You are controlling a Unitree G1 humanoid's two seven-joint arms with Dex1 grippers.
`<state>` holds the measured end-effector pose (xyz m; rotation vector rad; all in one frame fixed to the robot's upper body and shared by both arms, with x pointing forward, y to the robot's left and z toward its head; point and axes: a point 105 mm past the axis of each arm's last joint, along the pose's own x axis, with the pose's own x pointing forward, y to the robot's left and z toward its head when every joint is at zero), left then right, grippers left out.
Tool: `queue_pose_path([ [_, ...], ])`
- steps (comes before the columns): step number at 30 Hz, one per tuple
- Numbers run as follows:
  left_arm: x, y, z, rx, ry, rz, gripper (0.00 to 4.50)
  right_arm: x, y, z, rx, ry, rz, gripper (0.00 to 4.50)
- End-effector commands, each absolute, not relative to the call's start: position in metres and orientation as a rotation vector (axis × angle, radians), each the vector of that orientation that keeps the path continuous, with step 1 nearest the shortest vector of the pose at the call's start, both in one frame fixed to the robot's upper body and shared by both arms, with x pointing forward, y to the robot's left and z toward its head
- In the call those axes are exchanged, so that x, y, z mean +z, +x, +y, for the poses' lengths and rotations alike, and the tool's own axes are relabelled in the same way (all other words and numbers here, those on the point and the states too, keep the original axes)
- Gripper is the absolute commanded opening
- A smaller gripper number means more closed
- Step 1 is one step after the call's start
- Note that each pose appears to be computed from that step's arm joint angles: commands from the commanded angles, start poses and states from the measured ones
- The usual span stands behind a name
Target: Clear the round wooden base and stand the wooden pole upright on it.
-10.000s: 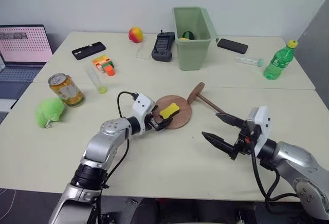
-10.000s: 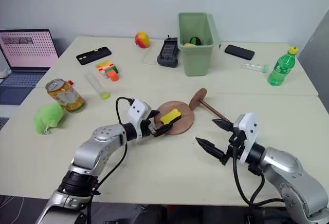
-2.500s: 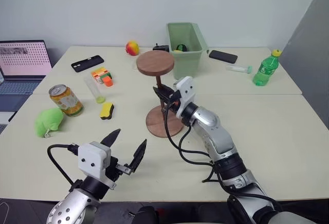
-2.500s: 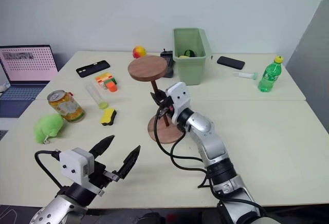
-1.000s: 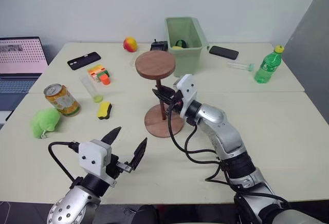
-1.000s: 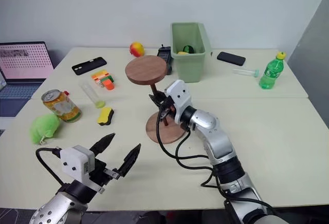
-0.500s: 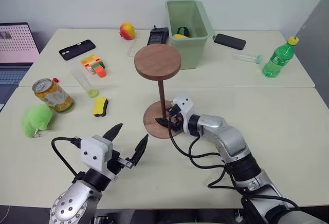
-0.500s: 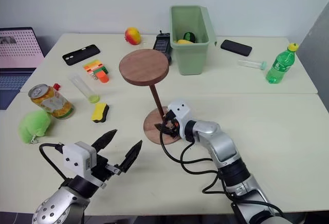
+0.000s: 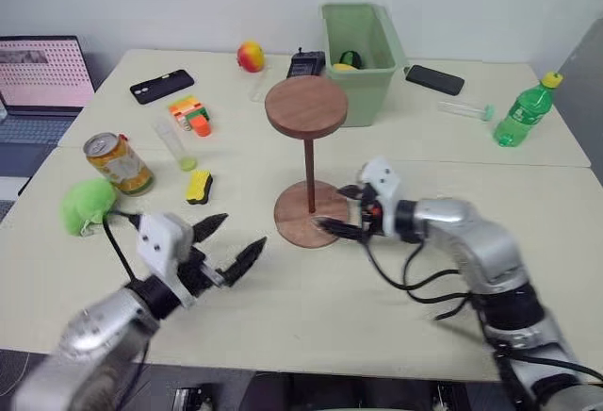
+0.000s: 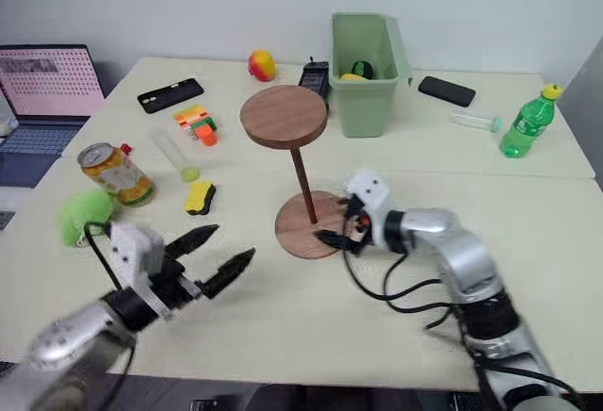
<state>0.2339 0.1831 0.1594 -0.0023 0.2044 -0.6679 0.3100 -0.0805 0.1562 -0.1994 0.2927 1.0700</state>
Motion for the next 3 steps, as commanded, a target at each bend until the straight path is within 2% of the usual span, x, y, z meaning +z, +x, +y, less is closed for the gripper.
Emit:
queue_pose_path([
  [1,0.1818,0.2293,0.1834,-0.801,0.002,0.263,4.50,0.1899,0.2925,-0.0955,1.169,-0.144,0.233,4.45],
  [3,0.1832,0.2326,0.1891,-0.810,0.052,0.295,4.50,0.1924,0.2926,-0.1009,1.162,-0.134,0.236,4.45],
])
